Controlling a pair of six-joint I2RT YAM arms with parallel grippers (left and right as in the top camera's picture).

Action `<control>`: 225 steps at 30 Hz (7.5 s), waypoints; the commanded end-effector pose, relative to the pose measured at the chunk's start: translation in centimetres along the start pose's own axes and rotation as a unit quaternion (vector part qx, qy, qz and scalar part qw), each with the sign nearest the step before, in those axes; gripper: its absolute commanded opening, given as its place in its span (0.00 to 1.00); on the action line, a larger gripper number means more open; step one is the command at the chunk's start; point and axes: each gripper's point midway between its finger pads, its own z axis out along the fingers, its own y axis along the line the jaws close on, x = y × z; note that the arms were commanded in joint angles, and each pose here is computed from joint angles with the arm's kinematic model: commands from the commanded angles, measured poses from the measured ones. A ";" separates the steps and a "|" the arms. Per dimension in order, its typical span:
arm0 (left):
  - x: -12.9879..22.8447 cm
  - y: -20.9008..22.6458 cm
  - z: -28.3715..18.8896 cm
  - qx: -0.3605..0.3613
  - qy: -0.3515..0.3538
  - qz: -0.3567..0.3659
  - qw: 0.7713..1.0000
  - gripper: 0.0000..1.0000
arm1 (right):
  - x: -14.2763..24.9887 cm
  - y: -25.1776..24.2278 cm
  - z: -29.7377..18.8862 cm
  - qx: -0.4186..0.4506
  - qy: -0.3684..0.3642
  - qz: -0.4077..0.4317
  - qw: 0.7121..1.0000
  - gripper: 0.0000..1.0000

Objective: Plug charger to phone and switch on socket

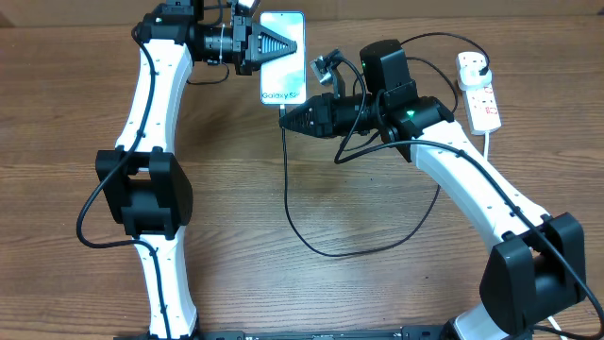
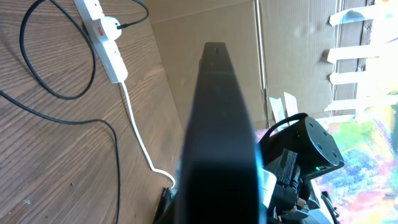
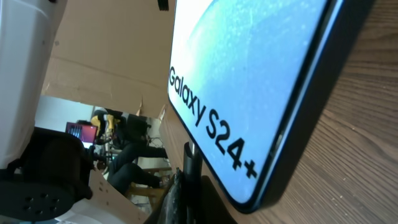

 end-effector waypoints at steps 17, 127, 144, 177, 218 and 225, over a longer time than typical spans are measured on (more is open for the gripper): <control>0.4 -3.0 -0.5 0.056 0.013 0.020 0.998 0.04 | 0.0 0.1 0.3 -0.014 0.004 0.009 1.000 0.04; -0.7 -2.8 -0.2 0.037 0.008 -0.002 0.999 0.04 | -2.4 -1.0 -1.8 -0.008 -0.038 0.035 0.999 0.04; -0.7 -2.7 -0.1 0.036 0.008 -0.002 0.999 0.04 | -2.7 -0.7 -1.7 -0.011 -0.043 0.026 0.999 0.04; -0.3 -2.6 1.3 0.029 0.017 -0.005 0.999 0.04 | -3.7 -0.9 -1.4 0.005 -0.068 0.026 0.997 0.04; 5.7 9.6 -0.9 -0.314 0.063 -0.031 0.947 0.04 | 0.2 -11.8 -6.9 0.228 -0.043 0.091 0.968 0.63; 6.9 12.8 -0.2 -0.333 0.069 -0.069 0.938 0.04 | 1.7 -13.0 -6.2 0.289 -0.021 0.081 0.954 0.71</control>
